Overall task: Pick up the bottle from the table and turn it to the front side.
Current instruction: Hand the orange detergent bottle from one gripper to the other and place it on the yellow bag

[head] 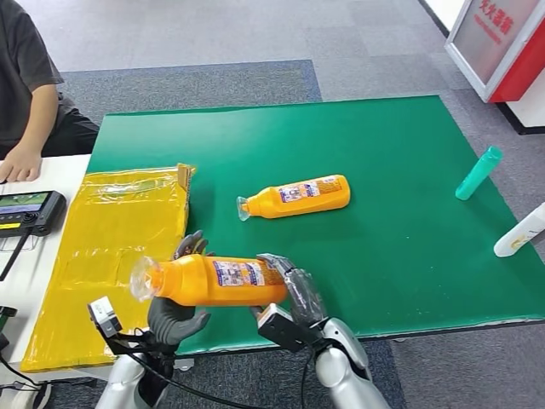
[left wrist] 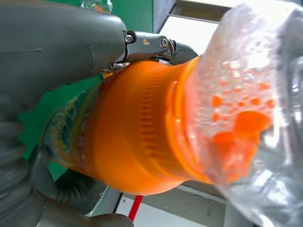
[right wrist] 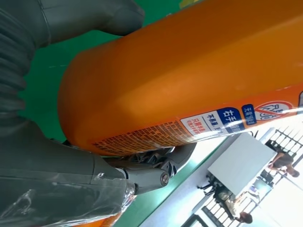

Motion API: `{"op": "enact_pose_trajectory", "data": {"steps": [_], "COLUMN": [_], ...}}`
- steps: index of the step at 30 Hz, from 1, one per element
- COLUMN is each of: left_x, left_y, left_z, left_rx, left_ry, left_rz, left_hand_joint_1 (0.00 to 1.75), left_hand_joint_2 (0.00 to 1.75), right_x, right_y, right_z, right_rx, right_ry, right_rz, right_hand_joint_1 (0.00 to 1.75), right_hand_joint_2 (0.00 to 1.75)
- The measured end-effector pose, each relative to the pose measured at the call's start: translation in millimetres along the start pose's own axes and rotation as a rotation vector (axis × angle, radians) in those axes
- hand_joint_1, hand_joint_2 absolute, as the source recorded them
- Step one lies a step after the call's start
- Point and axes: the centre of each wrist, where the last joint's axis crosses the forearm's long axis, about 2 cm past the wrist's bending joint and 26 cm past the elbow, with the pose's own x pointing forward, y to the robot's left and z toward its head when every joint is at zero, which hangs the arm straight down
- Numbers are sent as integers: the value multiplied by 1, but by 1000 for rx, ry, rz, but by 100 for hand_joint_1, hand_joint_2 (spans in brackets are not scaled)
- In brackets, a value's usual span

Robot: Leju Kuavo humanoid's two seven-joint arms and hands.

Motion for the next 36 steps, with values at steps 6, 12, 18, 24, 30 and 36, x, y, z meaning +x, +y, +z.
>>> {"op": "enact_pose_trajectory", "data": {"steps": [6, 12, 18, 24, 30, 36], "left_x": [2, 3, 3, 6, 31, 61], "left_y": [-2, -4, -6, -8, -16, -27], "left_z": [-5, -8, -10, -15, -34, -50], "left_rx": [4, 10, 21, 61, 89, 112], "left_ry": [-6, 4, 4, 40, 24, -65], "left_rz": [-12, -40, -50, -202, -660, -937], "left_hand_joint_1": [175, 175, 175, 175, 175, 175], "left_hand_joint_2": [175, 175, 175, 175, 175, 175], "right_x": [-1, -1, -2, 0, 5, 9], "right_y": [4, 4, 5, 3, -14, -31], "right_z": [1, 3, 5, 8, 15, 19], "right_rx": [6, 7, 7, -15, -116, -192], "right_ry": [10, 16, 23, 33, 36, 36], "right_rz": [7, 8, 6, 0, -4, 9], "right_hand_joint_1": [175, 175, 138, 0, 0, 0], "right_hand_joint_2": [175, 175, 175, 175, 175, 175]}}
